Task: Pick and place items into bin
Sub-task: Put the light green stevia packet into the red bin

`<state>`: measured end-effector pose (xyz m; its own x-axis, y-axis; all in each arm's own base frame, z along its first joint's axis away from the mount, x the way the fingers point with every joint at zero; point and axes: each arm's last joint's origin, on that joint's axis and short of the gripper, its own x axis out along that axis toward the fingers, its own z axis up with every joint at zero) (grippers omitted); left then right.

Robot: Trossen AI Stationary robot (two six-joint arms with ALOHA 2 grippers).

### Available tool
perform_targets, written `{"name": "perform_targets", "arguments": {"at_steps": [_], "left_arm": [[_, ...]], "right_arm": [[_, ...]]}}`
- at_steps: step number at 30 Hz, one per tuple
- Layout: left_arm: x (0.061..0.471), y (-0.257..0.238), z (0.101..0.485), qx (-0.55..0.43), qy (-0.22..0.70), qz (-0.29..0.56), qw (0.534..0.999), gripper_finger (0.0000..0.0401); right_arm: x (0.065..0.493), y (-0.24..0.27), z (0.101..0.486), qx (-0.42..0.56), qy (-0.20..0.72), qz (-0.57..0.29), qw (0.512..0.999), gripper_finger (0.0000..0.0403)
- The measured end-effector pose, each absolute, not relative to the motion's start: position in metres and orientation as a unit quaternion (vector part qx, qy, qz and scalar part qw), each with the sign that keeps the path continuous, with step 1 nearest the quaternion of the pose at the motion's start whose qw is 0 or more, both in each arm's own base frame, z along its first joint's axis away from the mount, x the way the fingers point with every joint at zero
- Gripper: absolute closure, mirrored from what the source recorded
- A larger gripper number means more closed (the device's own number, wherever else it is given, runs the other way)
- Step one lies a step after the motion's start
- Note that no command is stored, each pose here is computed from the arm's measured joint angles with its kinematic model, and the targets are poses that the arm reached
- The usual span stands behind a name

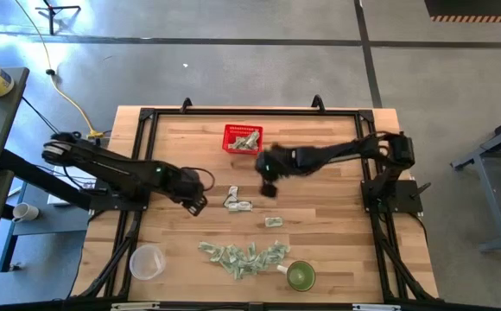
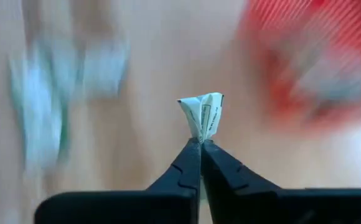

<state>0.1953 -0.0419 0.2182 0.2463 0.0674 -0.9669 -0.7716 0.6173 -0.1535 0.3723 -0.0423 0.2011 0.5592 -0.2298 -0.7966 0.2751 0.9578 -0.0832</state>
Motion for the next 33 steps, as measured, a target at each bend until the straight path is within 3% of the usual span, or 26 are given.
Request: {"name": "perform_targets", "arguments": {"at_steps": [3,6,12,17,22,28,33], "left_arm": [[0.186,-0.047,0.229,-0.308,0.51,0.285,0.751,0.0263],[0.183,-0.048,0.239,-0.286,0.472,0.268,0.789,0.0263],[0.184,-0.047,0.246,-0.281,0.443,0.244,0.816,0.0263],[0.185,-0.048,0.245,-0.257,0.455,0.226,0.822,0.0263],[0.187,-0.048,0.246,-0.244,0.45,0.212,0.832,0.0263],[0.195,-0.054,0.251,-0.145,0.451,0.089,0.876,0.0263],[0.197,-0.053,0.253,-0.093,0.44,0.075,0.89,0.0263]], "right_arm": [[0.392,-0.07,0.245,-0.015,0.361,-0.182,0.915,0.0395],[0.404,-0.109,0.262,-0.035,0.336,-0.214,0.917,0.0392],[0.421,-0.165,0.235,0.026,0.428,-0.183,0.885,0.0382],[0.434,-0.173,0.217,0.082,0.467,-0.136,0.87,0.0315],[0.437,-0.156,0.243,0.02,0.467,-0.108,0.877,0.0242],[0.411,-0.102,0.278,-0.047,0.498,-0.009,0.866,0.0197],[0.374,-0.046,0.232,0.016,0.586,0.046,0.809,0.0194]]}}
